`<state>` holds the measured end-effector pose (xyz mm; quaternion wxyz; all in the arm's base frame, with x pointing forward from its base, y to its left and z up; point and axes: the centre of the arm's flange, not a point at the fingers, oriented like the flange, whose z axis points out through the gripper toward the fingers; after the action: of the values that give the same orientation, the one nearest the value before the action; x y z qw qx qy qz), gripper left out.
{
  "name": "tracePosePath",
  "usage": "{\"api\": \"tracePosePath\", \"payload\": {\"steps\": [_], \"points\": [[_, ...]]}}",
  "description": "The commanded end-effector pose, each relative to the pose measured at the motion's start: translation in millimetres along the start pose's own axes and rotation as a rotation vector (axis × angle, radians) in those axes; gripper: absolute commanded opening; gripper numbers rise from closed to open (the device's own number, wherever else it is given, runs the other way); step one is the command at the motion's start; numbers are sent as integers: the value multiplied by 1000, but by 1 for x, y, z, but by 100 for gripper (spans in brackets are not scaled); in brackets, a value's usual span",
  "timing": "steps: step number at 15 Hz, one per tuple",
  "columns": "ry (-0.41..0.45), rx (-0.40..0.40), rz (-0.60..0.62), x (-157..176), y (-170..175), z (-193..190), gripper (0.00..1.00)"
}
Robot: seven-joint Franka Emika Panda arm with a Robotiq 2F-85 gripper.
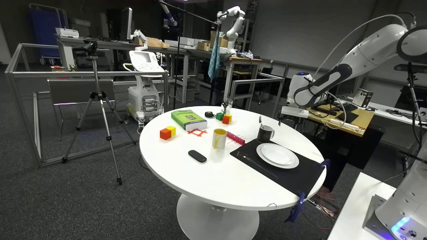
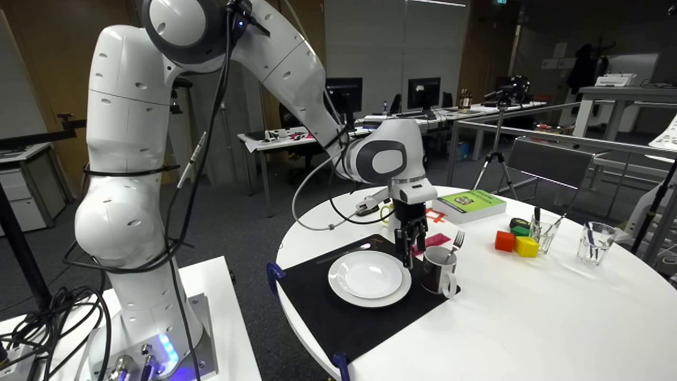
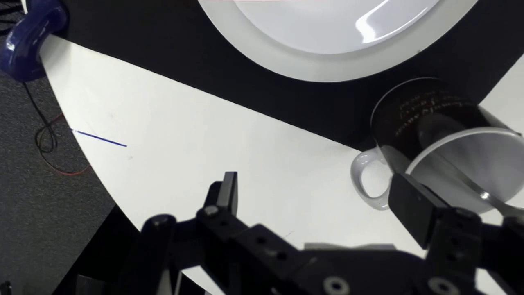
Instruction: Move the plate slightly to the left
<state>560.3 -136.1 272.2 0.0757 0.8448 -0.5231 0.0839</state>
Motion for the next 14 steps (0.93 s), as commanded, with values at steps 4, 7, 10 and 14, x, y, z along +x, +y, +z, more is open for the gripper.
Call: {"api": "tracePosePath", "payload": {"steps": [4, 7, 10, 14], "points": [[50, 67, -148, -30, -20, -42, 100], [46, 93, -223, -46, -34, -52, 100], [46, 123, -318, -63, -47, -60, 100], [59, 160, -428, -89, -67, -66, 100]]}}
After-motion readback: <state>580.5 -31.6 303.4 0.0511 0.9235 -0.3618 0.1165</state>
